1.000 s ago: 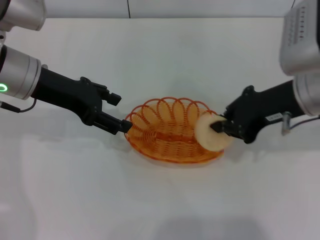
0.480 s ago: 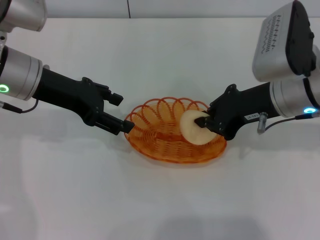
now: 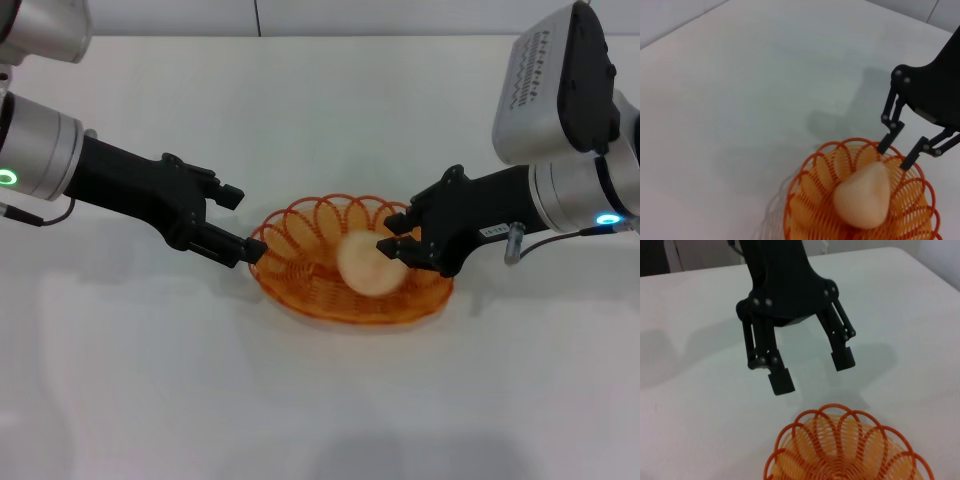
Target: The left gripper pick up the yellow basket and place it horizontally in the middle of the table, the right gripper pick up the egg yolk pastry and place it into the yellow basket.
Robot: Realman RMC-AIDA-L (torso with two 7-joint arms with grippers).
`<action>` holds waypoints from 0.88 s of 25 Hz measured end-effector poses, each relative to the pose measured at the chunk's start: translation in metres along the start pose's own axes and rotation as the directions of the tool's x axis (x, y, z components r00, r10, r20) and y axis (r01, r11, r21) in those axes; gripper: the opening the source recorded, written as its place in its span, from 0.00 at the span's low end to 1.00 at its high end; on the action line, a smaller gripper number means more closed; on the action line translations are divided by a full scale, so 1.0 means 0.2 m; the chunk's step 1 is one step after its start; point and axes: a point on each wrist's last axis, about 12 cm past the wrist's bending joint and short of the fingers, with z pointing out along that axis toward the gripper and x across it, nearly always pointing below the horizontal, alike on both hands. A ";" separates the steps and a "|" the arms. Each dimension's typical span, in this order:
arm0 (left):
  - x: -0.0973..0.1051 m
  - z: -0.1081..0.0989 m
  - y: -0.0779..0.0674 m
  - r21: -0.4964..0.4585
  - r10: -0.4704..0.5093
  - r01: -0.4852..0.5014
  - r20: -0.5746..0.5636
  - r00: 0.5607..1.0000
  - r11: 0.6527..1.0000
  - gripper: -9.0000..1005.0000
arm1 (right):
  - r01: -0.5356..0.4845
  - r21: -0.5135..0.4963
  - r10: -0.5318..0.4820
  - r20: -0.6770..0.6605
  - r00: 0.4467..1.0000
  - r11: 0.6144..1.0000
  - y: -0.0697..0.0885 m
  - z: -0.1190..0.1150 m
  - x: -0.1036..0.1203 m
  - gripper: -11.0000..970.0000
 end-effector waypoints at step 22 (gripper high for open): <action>0.05 -0.02 -0.01 -0.013 0.040 -0.039 0.063 0.997 0.999 0.87 | -0.077 0.067 0.072 0.077 0.994 0.995 0.03 -0.24 0.21 0.77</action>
